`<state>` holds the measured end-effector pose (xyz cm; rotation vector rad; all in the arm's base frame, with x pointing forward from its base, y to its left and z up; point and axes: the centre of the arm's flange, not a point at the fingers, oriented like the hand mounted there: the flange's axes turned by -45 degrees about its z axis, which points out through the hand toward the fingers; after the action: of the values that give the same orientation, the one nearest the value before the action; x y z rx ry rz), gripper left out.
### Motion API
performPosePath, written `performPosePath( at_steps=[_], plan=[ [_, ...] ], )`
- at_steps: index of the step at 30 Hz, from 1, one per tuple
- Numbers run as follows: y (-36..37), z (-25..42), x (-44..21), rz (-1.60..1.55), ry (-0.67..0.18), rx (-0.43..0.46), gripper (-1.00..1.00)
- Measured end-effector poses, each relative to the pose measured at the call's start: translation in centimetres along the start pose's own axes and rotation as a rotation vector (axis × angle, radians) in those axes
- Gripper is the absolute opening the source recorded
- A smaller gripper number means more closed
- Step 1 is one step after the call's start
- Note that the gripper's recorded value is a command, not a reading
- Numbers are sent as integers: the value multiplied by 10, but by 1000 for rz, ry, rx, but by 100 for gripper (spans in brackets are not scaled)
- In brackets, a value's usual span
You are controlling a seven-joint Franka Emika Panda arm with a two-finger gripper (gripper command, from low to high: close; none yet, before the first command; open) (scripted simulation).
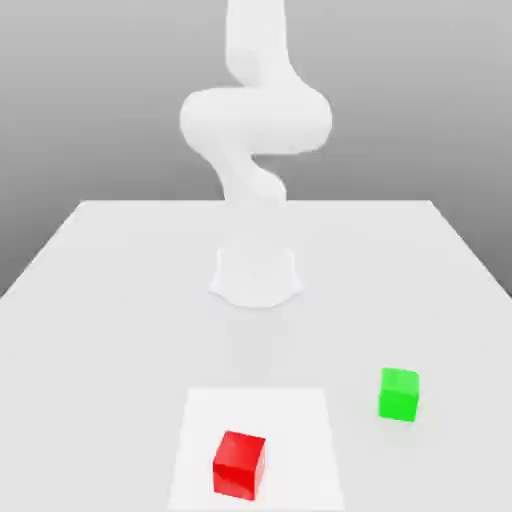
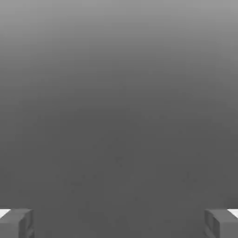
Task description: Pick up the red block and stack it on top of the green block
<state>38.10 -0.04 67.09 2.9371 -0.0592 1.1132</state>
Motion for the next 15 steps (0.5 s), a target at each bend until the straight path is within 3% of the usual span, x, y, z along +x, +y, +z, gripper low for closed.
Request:
performPosePath(
  at_steps=[7,15],
  plan=[
    [5,145,-30,59,-212,-38,0],
    [14,284,-109,128,-449,-71,0]
  ],
)
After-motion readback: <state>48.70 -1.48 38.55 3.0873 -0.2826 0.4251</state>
